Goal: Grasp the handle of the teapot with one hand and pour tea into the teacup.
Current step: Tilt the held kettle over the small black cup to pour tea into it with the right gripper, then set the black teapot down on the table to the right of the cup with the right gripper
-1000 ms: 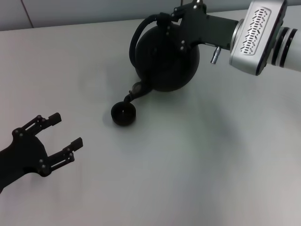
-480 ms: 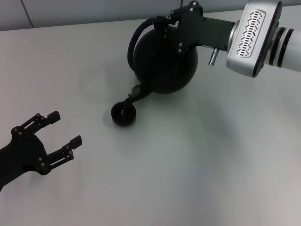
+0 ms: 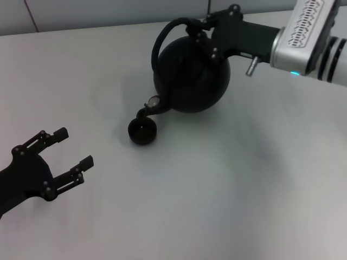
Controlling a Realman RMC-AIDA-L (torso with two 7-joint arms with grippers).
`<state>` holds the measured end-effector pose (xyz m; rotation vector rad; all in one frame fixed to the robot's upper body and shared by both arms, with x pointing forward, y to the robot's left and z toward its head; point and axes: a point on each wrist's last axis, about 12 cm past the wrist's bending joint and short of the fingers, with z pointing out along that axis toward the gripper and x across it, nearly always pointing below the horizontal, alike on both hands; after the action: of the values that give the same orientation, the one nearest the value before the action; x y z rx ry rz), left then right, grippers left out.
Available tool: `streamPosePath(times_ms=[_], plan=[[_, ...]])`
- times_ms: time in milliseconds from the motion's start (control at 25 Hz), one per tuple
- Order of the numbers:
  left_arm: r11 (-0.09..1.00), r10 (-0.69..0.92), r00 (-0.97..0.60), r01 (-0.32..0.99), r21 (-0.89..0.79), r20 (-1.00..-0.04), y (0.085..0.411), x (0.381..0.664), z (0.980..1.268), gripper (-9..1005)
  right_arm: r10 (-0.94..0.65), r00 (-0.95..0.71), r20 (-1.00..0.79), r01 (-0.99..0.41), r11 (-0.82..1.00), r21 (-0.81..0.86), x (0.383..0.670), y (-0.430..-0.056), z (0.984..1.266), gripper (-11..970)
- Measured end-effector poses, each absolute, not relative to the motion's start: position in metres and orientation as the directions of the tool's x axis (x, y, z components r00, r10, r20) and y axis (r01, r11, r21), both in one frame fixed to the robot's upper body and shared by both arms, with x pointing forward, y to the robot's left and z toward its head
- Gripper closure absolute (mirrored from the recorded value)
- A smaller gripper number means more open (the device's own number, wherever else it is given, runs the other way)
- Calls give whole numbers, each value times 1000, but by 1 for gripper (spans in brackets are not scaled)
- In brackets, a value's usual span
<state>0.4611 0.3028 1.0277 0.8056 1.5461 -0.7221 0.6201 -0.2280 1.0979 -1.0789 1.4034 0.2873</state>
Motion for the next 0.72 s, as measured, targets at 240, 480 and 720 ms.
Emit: streamPosePath(times_ms=[240, 480, 720], plan=[[575, 91, -70, 818, -5, -993, 304, 461, 1028, 182, -287, 154, -945, -694, 650, -310, 610, -244, 1095, 852], [578, 89, -70, 816, -6, -994, 305, 460, 1028, 182, -153, 103, -983, -633, 752, -183, 591, -262, 1083, 851], [575, 86, -67, 818, -5, -994, 304, 460, 1029, 182, -91, 78, -993, -603, 789, -119, 578, -271, 1073, 849]])
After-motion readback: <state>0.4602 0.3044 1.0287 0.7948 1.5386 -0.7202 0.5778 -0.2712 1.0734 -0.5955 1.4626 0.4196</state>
